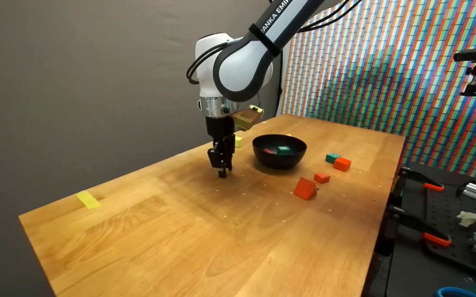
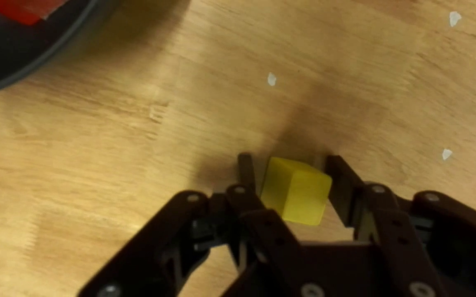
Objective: Put all the blocks inside the black bowl
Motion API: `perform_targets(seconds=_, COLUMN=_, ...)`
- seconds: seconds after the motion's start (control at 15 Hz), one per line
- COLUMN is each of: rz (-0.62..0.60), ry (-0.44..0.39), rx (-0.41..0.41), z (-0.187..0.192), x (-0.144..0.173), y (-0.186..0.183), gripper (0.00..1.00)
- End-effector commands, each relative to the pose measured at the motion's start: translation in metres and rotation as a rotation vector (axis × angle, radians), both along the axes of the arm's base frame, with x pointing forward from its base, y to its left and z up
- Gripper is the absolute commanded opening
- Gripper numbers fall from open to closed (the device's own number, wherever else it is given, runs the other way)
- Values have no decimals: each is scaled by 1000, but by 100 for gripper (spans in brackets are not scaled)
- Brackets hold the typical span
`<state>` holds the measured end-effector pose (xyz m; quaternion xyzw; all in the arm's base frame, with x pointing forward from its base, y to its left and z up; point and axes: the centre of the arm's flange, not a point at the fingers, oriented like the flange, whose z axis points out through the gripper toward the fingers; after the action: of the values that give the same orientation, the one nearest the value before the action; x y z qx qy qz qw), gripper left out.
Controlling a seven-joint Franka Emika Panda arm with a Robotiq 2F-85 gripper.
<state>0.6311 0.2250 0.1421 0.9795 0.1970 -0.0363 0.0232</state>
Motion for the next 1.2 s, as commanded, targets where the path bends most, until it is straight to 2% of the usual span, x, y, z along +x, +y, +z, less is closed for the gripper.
perform_targets(seconds=0.0, rz=-22, ry=-35, rx=-45, z=14, x=9, y=-1, gripper=16)
perform_targets(seconds=0.07, rz=-29, ry=-48, rx=-51, z=20, x=9, y=-4, gripper=8)
perform_targets(seconds=0.13, rz=-39, ry=-62, rx=-54, z=28, x=8, y=-8, gripper=6)
perform_targets(seconds=0.33, rz=-121, ry=-87, rx=-48, z=76, x=-8, y=-40, gripper=11)
perform_targets(seconds=0.6, rz=-321, ry=-138, rx=-119, z=127, x=-32, y=-92, gripper=11)
perform_targets(seconds=0.73, rz=-424, ry=-101, rx=-161, z=140, x=-53, y=-129, gripper=11)
perform_targets(seconds=0.8, rz=-469, ry=-42, rx=-164, z=138, x=-67, y=-150, gripper=11)
perform_targets(seconds=1.0, rz=-539, ry=67, rx=-167, z=109, x=-87, y=-177, gripper=11)
perform_targets(seconds=1.07, rz=-561, ry=69, rx=-159, z=102, x=-91, y=-183, gripper=13)
perform_targets(seconds=1.13, rz=-576, ry=69, rx=-151, z=98, x=-95, y=-187, gripper=47)
